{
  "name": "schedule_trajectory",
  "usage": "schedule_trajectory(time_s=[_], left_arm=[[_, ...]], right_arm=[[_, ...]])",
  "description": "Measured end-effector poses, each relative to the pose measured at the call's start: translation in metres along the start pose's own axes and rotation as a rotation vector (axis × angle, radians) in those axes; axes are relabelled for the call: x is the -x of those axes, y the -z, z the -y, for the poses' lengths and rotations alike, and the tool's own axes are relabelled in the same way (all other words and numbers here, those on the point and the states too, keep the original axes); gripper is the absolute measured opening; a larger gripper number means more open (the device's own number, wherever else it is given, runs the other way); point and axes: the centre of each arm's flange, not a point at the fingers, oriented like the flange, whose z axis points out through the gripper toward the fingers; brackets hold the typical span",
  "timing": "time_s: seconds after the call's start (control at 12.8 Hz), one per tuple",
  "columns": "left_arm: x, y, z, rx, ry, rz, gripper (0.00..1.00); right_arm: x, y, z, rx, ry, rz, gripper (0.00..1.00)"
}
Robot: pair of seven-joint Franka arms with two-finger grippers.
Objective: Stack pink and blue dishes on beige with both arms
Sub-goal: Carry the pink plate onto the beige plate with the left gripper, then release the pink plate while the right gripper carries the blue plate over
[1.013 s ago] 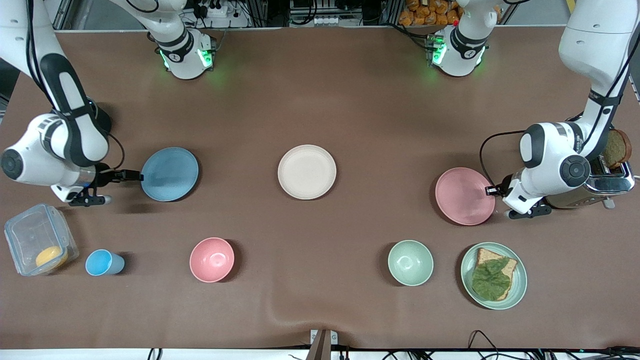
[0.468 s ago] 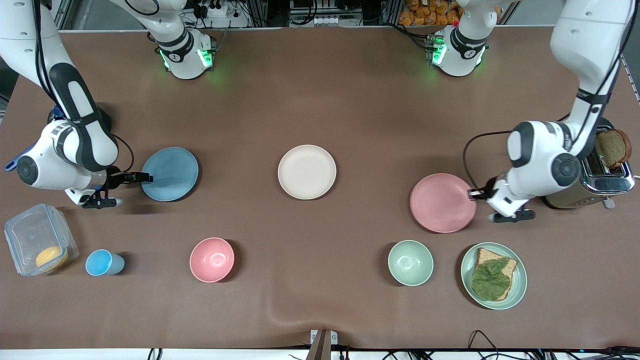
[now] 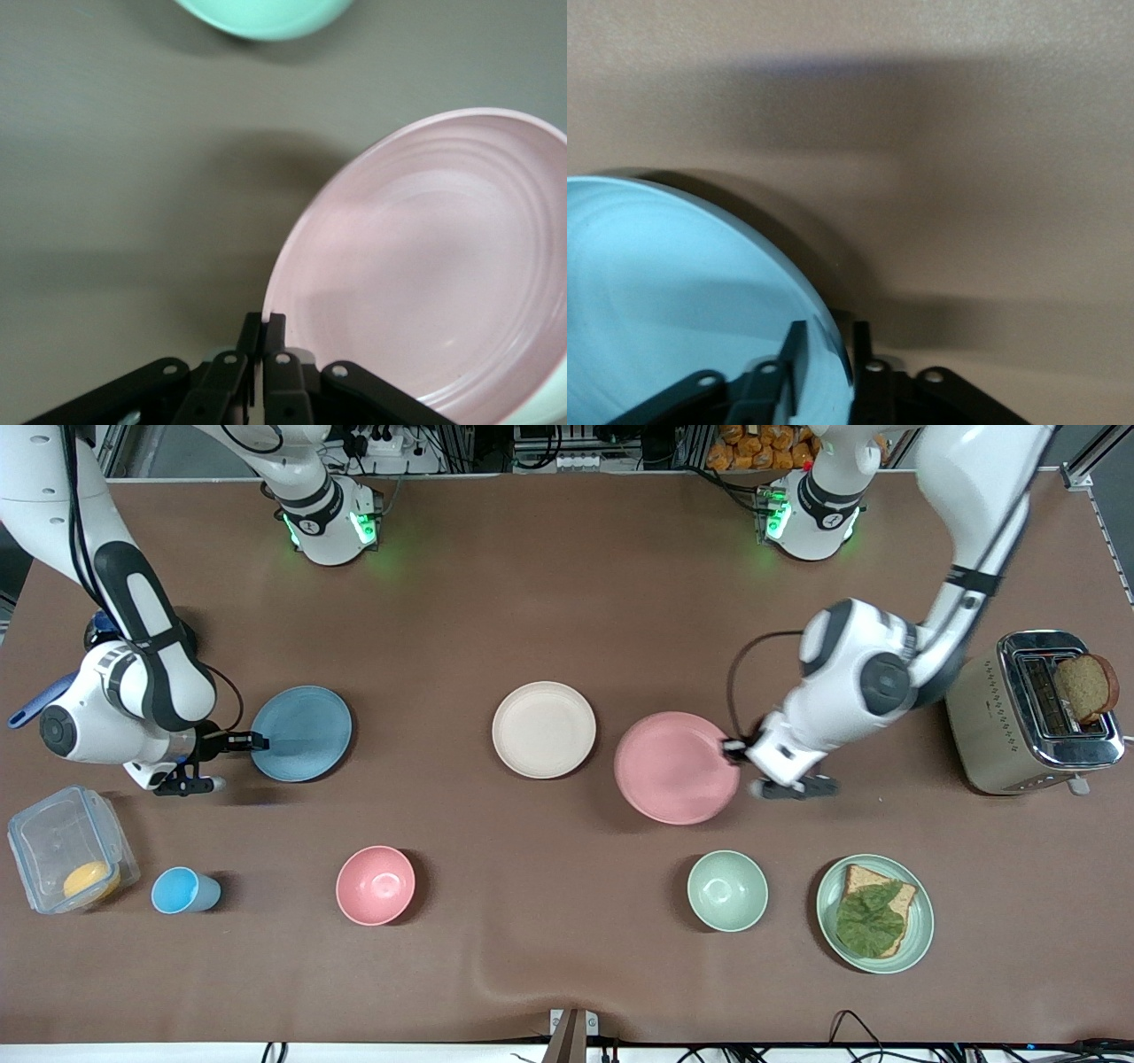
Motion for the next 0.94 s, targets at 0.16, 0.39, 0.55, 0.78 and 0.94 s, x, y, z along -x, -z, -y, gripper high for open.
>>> schedule_trajectory(time_s=[0.16, 0.39, 0.55, 0.78, 0.94], left_arm=[[0.029, -0.015, -0.054, 0.003, 0.005, 0.016, 0.04], [0.071, -0.055, -0.115, 0.025, 0.044, 0.040, 0.04], [0.085, -0.082, -0.131, 0.041, 0.064, 0.056, 0.04], [0.096, -0.114, -0.145, 0.070, 0.090, 0.066, 0.04], [0.101, -0.128, -0.150, 0.063, 0.094, 0.076, 0.04]], right_arm=[[-0.002, 0.004, 0.003, -0.007, 0.005, 0.011, 0.04], [-0.007, 0.016, 0.006, -0.017, 0.012, 0.026, 0.04], [-0.011, 0.030, 0.009, -0.036, 0.021, 0.058, 0.04], [-0.022, 0.074, 0.018, -0.066, 0.040, 0.105, 0.04], [-0.027, 0.096, 0.025, -0.076, 0.043, 0.121, 0.04]])
